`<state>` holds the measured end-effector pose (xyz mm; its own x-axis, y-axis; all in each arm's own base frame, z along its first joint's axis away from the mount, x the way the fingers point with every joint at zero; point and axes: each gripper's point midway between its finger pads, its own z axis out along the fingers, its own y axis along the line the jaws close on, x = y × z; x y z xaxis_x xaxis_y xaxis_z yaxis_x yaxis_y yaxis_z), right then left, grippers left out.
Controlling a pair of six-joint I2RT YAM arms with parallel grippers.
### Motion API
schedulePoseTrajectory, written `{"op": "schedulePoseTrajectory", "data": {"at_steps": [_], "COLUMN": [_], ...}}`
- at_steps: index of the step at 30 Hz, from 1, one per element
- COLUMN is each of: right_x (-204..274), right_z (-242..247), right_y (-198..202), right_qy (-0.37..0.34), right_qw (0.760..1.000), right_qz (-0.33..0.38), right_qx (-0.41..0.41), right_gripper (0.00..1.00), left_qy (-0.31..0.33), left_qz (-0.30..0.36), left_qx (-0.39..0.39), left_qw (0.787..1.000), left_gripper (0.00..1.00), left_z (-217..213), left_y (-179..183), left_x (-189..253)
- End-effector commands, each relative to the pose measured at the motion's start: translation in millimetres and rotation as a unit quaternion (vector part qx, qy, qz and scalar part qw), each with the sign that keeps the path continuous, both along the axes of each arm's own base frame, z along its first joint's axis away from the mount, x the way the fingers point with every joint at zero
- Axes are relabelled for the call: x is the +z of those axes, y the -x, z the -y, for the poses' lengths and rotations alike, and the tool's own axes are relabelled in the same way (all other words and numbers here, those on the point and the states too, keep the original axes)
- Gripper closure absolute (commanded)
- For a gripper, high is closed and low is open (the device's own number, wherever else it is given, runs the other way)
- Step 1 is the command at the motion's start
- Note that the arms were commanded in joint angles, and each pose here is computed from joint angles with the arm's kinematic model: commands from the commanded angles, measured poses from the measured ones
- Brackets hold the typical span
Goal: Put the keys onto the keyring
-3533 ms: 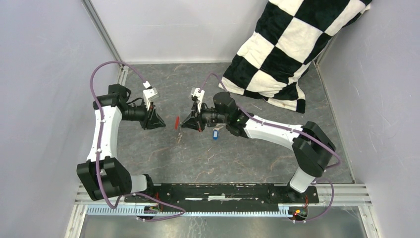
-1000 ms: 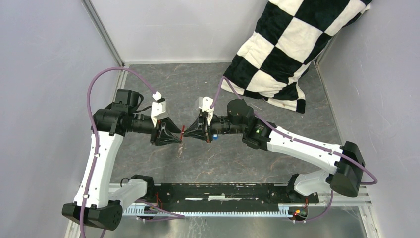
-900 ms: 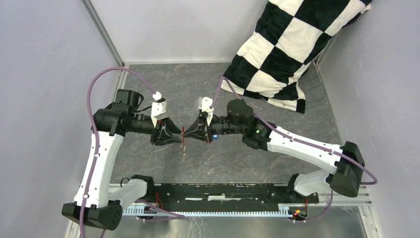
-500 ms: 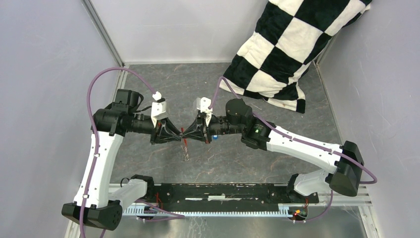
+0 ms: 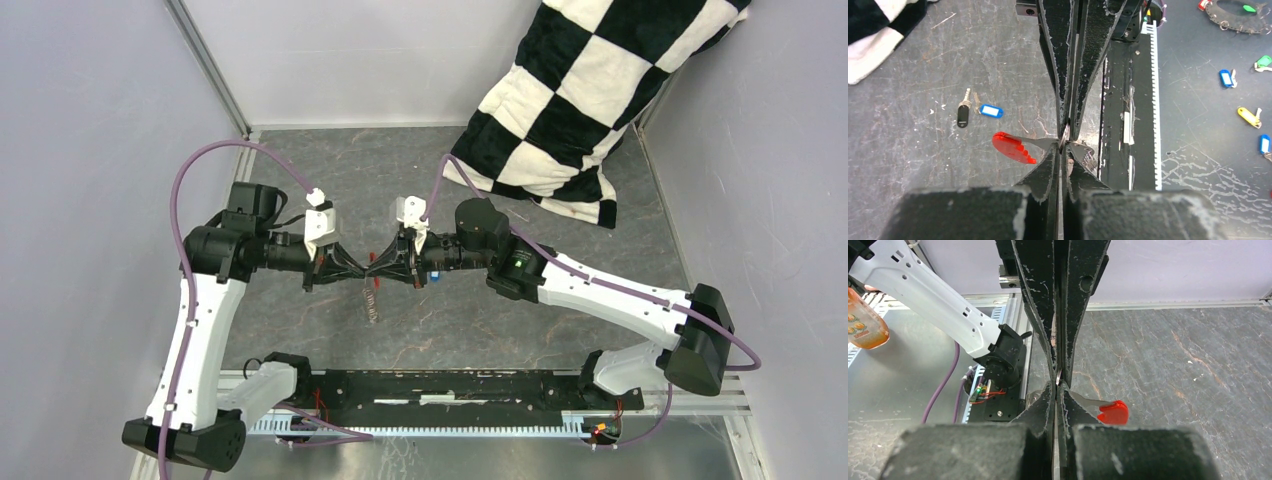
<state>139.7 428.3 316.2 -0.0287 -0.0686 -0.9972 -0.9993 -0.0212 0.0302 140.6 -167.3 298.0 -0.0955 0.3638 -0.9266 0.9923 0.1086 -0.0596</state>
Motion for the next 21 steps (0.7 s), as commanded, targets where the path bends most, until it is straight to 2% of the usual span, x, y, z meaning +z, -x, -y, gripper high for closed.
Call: {"op": "schedulePoseTrajectory", "data": {"at_steps": [1,3,6,9,15,21], "right_x": [24.6,28.0,37.1,43.3,46.7,45.5], "right_z": [-2.4,1.0,8.0,19.0,52.4,72.4], "right_y": [14.5,17.0,18.5,17.4,29.2,39.3], "right_qy": [-0.025,-0.031,-0.04,-0.051,-0.099,-0.143], "right_qw": [0.999,0.999,0.998,0.997,0.986,0.979], "right_qz": [0.018,0.022,0.035,0.063,0.137,0.143], "right_qx": [0.028,0.03,0.024,0.011,0.001,-0.007], "right_gripper": [1.0,1.0,0.75,0.58,0.44,0.43], "left_qy": [0.018,0.017,0.014,0.017,0.064,0.136], "left_qz": [0.065,0.082,0.111,0.147,0.168,0.136], "left_qx": [-0.001,-0.007,-0.019,-0.037,-0.075,-0.098], "left_qw": [0.998,0.996,0.994,0.988,0.981,0.976], "left_gripper": [0.98,0.98,0.98,0.98,0.98,0.98], "left_z": [3.1,2.4,1.6,1.5,8.9,19.0], "left_y": [-7.4,-4.6,-0.4,7.3,29.3,43.0], "left_x": [16.2,15.1,10.9,6.9,12.2,37.1]}}
